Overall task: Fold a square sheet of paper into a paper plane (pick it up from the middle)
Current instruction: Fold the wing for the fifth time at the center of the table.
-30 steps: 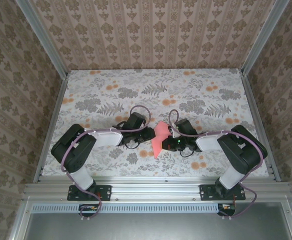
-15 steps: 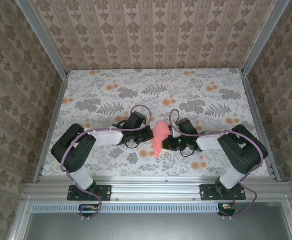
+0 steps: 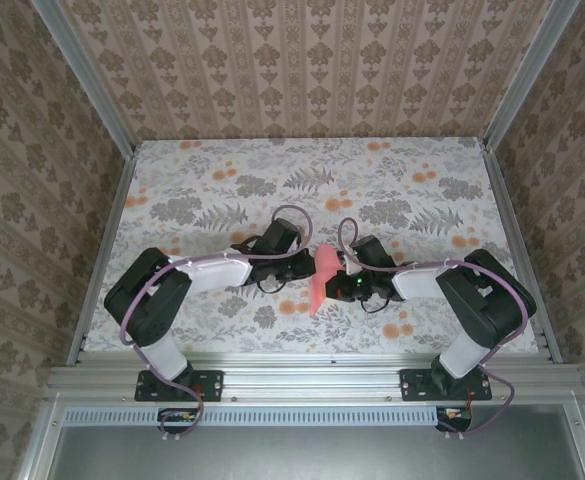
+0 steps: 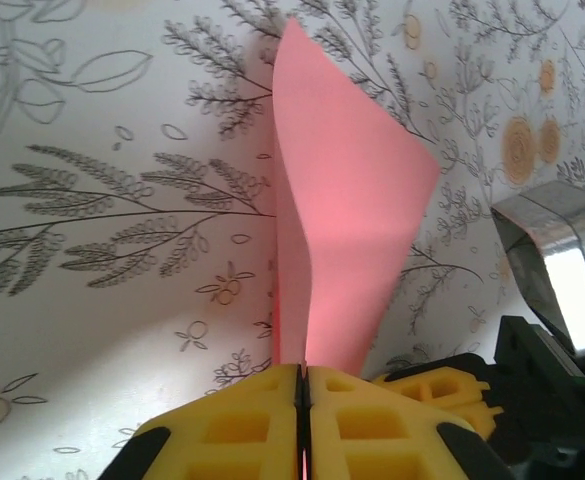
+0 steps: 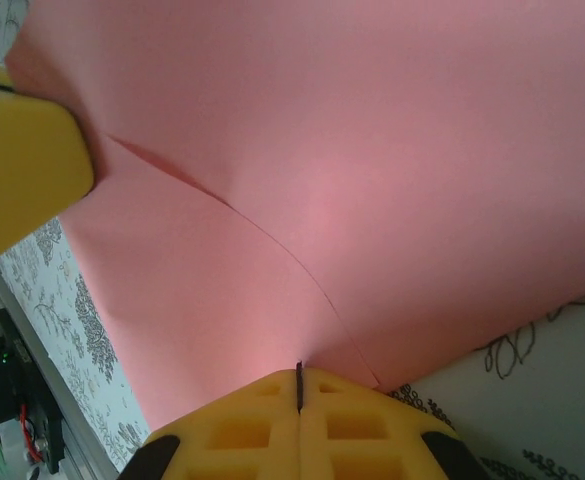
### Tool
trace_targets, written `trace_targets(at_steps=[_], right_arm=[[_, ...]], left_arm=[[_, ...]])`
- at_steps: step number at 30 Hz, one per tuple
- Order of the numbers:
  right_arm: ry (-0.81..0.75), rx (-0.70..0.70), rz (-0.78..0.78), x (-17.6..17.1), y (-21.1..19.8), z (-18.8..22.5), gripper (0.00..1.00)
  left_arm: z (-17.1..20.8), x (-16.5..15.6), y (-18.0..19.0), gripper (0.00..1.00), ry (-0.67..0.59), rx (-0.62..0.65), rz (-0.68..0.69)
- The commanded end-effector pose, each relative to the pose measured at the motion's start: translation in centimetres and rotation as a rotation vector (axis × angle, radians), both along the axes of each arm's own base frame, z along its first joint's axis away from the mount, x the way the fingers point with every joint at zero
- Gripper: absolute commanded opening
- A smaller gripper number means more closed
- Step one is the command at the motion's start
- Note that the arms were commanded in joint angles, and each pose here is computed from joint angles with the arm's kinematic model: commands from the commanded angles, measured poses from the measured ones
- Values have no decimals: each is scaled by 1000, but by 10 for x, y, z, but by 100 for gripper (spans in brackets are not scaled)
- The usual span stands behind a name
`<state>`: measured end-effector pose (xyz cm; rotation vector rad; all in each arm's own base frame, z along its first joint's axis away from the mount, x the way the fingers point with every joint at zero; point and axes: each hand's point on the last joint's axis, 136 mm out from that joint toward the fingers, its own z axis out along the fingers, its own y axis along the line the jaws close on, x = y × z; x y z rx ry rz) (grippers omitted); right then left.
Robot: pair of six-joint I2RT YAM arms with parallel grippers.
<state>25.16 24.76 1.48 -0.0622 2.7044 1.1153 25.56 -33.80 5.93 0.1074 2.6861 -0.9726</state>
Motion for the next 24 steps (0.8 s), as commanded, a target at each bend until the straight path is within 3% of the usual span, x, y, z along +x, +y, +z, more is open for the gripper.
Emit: trace_targets(at_steps=[1,12,24], right_arm=[[8,-52,-14,2,-7,-9,1],[2,-31,-21,3,-6,-7,1],[-7,-27,-23,2,-6,-7,1]], left_arm=[[-2,-6,-5,11,-1,33,-58],[-2,-10,-14,11,-5,44,-87],[-10,-9,-33,11,33,-32,-61]])
